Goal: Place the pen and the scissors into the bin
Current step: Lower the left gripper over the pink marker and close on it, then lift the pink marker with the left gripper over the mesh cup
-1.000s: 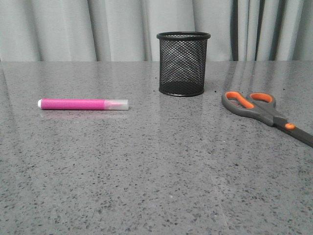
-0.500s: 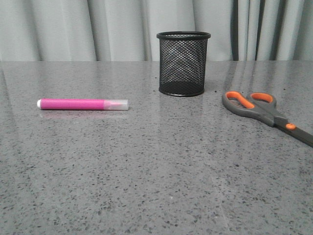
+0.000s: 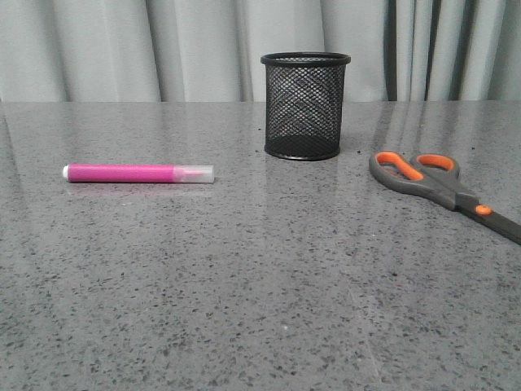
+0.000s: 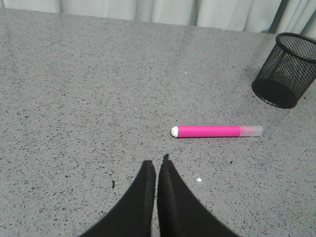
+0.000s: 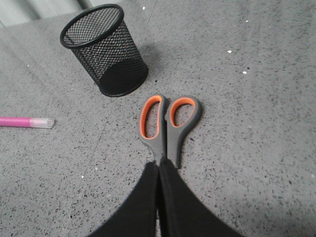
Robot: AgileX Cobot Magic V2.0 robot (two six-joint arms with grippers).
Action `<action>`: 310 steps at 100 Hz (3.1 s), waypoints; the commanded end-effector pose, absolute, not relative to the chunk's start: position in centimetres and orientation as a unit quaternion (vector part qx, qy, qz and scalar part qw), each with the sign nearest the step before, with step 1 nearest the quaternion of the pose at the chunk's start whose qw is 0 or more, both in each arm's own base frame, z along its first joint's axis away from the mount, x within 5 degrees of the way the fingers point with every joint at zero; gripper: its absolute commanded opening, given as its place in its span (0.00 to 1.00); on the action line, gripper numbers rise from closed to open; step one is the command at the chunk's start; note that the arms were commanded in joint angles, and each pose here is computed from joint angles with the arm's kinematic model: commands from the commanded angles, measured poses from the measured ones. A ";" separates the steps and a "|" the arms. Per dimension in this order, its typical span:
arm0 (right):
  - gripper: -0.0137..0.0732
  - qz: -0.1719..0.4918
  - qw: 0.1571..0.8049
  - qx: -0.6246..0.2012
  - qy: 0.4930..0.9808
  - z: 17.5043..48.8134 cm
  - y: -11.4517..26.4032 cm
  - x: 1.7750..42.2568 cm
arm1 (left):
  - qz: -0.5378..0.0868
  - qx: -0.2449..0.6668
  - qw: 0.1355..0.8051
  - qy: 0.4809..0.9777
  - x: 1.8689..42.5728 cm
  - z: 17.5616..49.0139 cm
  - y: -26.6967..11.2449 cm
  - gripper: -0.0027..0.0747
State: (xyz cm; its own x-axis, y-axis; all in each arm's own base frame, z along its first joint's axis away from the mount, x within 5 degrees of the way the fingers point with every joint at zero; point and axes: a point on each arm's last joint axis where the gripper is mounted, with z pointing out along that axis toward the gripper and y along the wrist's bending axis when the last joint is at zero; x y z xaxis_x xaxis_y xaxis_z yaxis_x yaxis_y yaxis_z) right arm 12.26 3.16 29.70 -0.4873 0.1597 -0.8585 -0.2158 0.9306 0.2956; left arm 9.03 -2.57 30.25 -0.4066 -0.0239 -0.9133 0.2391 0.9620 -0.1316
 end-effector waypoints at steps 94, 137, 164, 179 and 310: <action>0.51 0.176 0.485 -0.121 0.848 34.2 4.0 14.6 | -0.157 0.225 0.509 0.816 12.3 35.0 -4.9 0.46; 0.51 0.165 0.462 -0.142 0.860 34.5 4.0 16.8 | -0.146 0.445 0.394 0.791 19.9 36.1 -7.3 0.46; 0.51 0.161 0.460 -0.150 0.860 34.4 4.1 16.9 | -0.127 0.616 0.355 0.692 24.9 34.2 -11.1 0.46; 0.51 0.160 0.460 -0.151 0.860 34.4 4.1 16.9 | -0.132 0.637 0.332 0.683 27.9 32.6 -12.3 0.46; 0.51 0.160 0.460 -0.151 0.860 34.4 4.1 16.9 | -0.148 0.691 0.229 0.669 33.3 26.1 -13.4 0.01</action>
State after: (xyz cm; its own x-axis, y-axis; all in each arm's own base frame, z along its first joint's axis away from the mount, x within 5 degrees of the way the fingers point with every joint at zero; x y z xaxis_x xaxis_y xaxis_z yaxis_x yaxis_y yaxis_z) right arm 16.53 4.23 32.99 -0.5852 -0.1379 -0.7990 -0.4202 0.8944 0.1534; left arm 33.57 -13.11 24.03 0.0460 0.8703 -0.4903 0.9973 -0.0116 0.0728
